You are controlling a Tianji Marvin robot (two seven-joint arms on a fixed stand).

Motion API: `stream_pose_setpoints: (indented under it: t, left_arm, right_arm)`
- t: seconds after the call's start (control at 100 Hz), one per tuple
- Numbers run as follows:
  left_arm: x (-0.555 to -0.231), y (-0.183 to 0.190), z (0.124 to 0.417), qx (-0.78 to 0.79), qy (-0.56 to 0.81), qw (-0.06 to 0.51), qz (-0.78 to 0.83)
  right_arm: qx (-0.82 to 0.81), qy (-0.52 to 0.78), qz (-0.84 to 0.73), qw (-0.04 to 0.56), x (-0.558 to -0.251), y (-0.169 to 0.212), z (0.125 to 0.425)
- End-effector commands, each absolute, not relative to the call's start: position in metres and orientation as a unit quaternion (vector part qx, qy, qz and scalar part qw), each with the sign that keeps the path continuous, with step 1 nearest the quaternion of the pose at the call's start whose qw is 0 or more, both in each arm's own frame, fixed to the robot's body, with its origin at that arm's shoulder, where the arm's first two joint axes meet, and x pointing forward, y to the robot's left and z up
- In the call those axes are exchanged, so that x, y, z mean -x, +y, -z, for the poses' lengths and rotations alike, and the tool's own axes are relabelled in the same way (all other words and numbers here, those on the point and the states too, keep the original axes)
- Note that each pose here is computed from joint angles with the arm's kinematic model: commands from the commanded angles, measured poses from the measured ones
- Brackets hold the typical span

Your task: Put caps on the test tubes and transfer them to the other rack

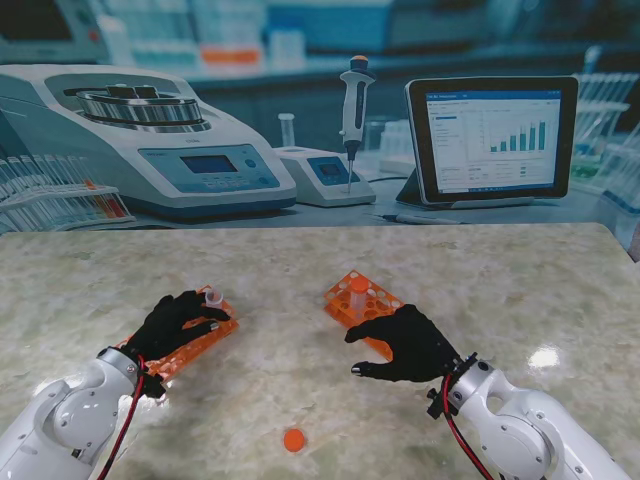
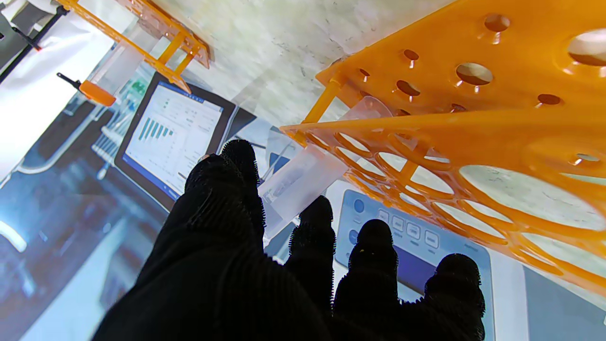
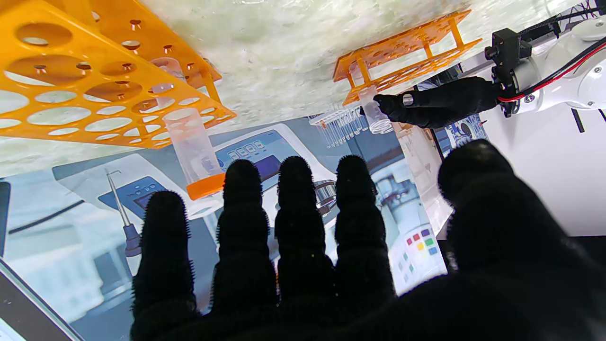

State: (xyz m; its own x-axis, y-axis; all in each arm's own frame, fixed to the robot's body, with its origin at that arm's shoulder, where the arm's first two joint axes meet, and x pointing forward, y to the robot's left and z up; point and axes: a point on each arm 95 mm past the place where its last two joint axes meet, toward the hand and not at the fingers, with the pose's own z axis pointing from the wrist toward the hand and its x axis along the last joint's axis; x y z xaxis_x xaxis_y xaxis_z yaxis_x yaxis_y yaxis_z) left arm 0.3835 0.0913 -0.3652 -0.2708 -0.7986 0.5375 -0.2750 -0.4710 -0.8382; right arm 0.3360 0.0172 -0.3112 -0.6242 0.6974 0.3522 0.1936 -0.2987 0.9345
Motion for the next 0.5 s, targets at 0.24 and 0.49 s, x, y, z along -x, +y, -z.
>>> stream_pose_setpoints:
  t: [0.24,0.49]
  left_arm:
    - [-0.382,0.094,0.361,0.562,0.472,0.213,0.646]
    - [-0.377,0.099,0.352,0.543,0.473,0.226,0.656]
  right_arm:
    - [-0.398,0.564,-0.702,0.175,-0.334,0.018,0.314]
    - [-0.397,0.565,-0.702,0.175,-0.334,0.019,0.313]
